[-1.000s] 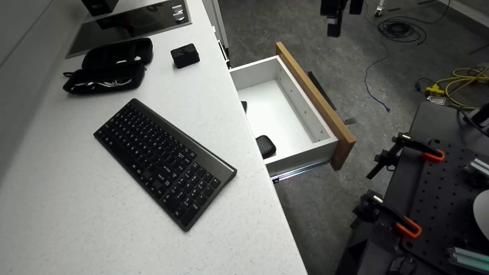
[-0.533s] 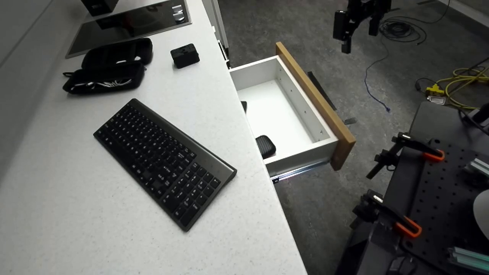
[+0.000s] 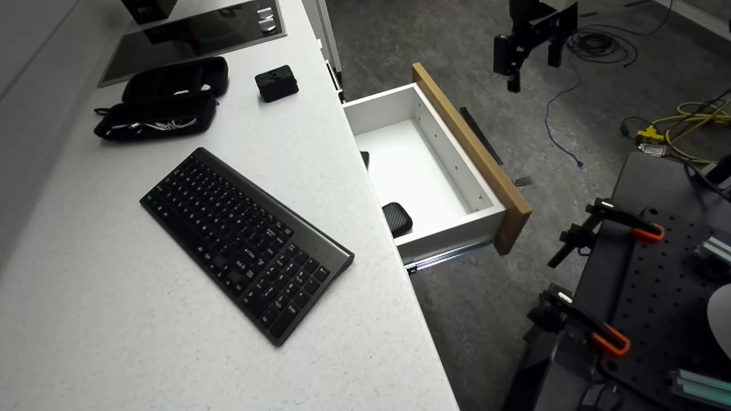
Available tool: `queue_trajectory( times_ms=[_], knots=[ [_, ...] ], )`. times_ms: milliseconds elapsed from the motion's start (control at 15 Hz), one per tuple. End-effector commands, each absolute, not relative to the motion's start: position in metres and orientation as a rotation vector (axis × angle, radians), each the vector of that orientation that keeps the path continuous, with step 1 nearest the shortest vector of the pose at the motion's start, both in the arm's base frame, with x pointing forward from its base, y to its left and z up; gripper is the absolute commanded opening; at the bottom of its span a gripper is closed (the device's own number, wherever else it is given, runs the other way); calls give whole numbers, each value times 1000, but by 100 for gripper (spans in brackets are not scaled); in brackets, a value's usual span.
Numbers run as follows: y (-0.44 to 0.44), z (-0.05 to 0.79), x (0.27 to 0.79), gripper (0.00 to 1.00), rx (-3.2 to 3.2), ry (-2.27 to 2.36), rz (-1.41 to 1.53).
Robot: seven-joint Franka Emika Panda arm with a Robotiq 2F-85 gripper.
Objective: Close the drawer on the left
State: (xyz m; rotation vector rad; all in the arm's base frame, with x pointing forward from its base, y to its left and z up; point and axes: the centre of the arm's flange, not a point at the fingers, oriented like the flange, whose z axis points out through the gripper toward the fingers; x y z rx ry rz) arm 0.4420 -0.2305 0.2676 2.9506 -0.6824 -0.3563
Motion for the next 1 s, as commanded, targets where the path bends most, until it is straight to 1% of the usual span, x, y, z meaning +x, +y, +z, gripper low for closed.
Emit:
queue_trajectory(
  times_ms=[0,467,933],
  knots=[
    [-232,258,445,100,2914,-718,-307],
    [-277,189,459,100,2800,-924,-233],
    [-283,119,501,100,2803,-1088,-228]
  ],
)
